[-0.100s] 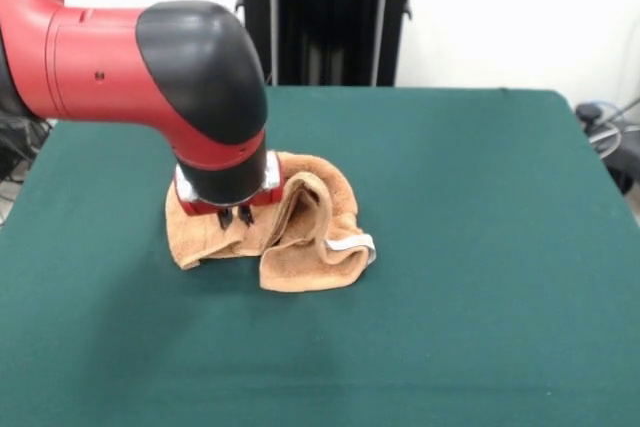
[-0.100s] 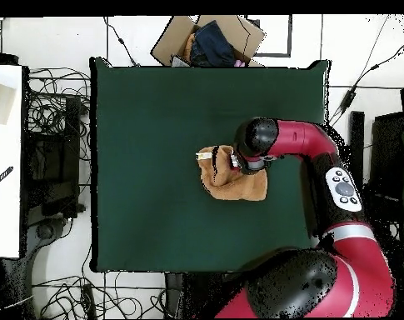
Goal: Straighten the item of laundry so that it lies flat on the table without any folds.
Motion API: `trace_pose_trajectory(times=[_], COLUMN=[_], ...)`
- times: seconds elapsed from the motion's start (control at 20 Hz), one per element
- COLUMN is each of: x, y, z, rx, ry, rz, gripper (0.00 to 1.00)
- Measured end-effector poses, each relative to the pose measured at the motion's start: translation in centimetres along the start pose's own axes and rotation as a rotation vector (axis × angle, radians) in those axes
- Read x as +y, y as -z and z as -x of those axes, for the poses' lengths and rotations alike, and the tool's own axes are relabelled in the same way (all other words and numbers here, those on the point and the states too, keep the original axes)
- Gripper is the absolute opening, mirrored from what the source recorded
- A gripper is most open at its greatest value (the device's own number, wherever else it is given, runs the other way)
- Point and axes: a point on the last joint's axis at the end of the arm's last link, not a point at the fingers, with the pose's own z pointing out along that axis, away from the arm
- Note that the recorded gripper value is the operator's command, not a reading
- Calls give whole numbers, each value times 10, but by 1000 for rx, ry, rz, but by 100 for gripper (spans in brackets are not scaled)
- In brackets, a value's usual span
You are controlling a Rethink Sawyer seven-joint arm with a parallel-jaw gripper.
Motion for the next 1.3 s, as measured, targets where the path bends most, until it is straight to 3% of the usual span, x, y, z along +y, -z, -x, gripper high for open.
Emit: trace_pose_trajectory(times=[0.5, 0.65, 1.0, 1.3], x=[58, 96, 176, 201], y=[90, 121, 157, 166], z=[7, 11, 2, -7], rx=[-67, -90, -99, -95], ry=[42, 79, 160, 185], rz=[-24, -39, -58, -61], gripper=[0, 0, 0, 0])
